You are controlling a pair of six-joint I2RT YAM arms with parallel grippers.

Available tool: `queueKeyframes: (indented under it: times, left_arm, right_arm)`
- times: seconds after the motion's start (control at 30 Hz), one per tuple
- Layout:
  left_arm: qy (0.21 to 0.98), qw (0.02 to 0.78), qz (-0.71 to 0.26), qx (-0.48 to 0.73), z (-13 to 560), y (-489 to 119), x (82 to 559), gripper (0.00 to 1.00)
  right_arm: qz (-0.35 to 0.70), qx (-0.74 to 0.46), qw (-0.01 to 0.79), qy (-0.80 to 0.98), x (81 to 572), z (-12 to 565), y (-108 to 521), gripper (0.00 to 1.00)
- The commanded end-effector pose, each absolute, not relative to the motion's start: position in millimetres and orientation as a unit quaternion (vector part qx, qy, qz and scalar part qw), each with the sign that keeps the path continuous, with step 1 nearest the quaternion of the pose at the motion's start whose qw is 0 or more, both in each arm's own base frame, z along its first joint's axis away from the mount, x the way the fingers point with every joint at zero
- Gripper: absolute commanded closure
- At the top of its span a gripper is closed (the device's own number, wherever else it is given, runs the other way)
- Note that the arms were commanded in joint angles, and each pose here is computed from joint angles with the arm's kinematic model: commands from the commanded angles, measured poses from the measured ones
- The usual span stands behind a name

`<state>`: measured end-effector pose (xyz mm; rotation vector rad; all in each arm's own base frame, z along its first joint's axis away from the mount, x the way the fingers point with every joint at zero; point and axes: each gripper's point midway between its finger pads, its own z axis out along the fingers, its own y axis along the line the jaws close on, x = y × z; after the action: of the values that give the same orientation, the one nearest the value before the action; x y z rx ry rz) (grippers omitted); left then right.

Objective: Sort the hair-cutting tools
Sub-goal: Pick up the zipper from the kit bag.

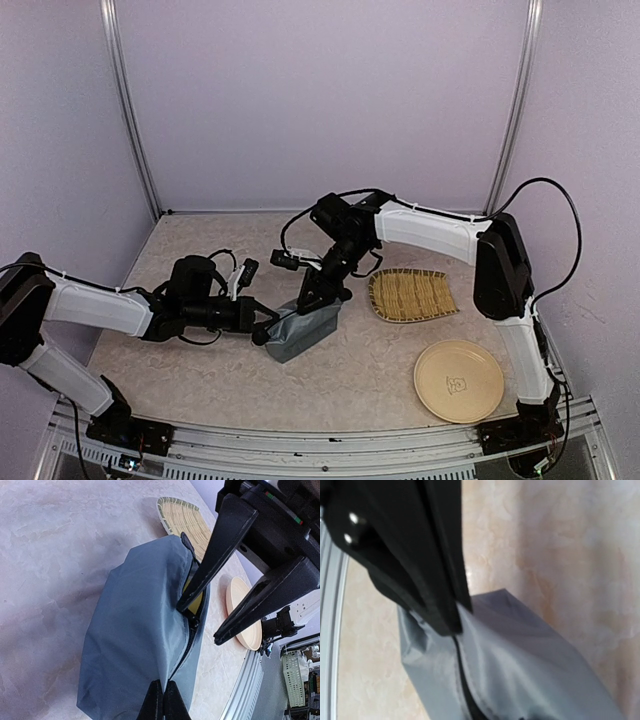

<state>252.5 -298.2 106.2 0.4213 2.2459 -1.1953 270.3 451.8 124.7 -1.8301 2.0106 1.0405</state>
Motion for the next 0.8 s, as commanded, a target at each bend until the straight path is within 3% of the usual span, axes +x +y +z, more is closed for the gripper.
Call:
queueKeyframes:
  times: [0.0, 0.43, 0.67, 0.77]
  left_arm:
    - [0.827, 0.287, -0.453, 0.168, 111, -300, 254, 0.99]
    - [0.824, 0.287, -0.459, 0.168, 113, -302, 253, 0.99]
    - [0.825, 0.287, -0.458, 0.167, 112, -301, 252, 0.99]
    - [0.824, 0.288, -0.458, 0.167, 113, -301, 251, 0.99]
  right_arm:
    - [0.346, -0.622, 0.103, 0.695, 273, 108, 447, 0.67]
    - [0.335, -0.614, 0.111, 0.706, 279, 100, 448, 0.61]
    - [0.398, -0.603, 0.088, 0.685, 262, 117, 455, 0.78]
    - [0.414, -0.599, 0.088, 0.68, 260, 125, 456, 0.81]
